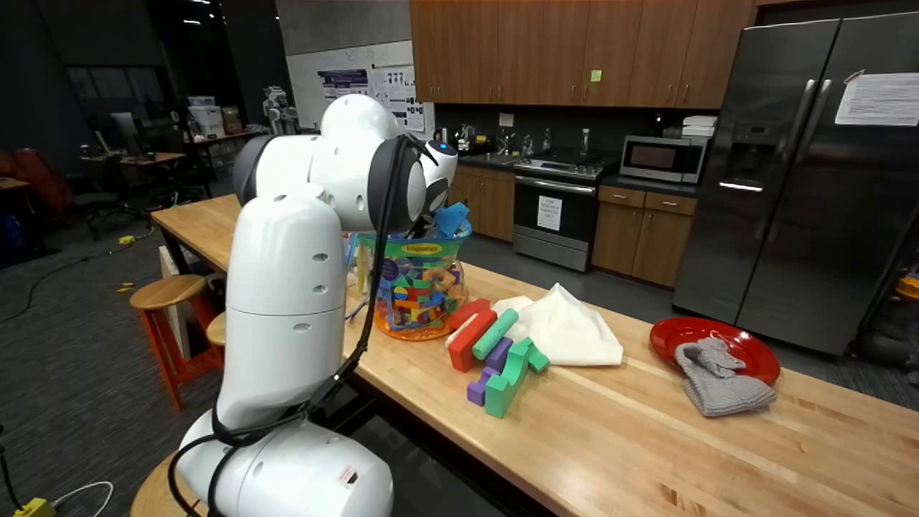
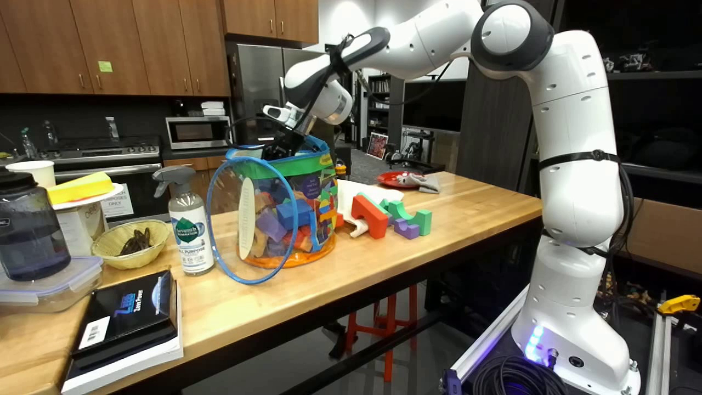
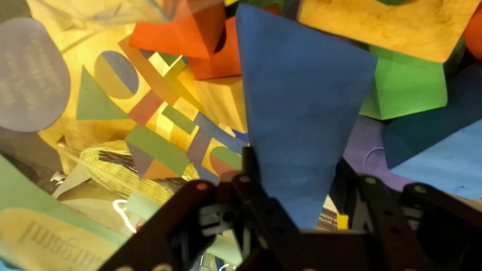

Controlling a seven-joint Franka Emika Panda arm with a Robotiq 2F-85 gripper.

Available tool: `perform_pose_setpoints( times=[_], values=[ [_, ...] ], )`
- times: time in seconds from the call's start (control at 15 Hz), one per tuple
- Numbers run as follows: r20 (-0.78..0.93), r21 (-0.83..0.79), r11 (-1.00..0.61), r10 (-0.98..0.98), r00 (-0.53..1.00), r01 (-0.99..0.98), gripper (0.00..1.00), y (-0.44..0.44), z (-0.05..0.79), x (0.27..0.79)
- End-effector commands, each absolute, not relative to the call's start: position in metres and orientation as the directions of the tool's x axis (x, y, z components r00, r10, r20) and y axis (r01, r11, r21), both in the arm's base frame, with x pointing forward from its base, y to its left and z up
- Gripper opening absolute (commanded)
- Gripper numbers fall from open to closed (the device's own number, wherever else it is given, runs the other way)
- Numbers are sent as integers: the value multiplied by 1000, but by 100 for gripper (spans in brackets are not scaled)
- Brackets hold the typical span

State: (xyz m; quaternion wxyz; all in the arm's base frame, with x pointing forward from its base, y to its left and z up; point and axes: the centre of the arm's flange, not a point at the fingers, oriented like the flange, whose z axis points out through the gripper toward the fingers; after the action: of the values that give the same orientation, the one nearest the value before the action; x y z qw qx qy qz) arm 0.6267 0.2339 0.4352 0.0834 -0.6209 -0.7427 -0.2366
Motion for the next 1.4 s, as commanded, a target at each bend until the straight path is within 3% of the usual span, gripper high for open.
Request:
perform_pose_setpoints(
  times=[0.0,0.6,1.0,1.33],
  values=[
    [418,295,126,874,-247,947,21,219,467,632],
    [395,447,89,873,-286,890,21,175,569,673],
    [328,590,7,912,-248,807,21,110,644,691],
    [322,611,-57,929,-182,790,21,68,661,686]
  ],
)
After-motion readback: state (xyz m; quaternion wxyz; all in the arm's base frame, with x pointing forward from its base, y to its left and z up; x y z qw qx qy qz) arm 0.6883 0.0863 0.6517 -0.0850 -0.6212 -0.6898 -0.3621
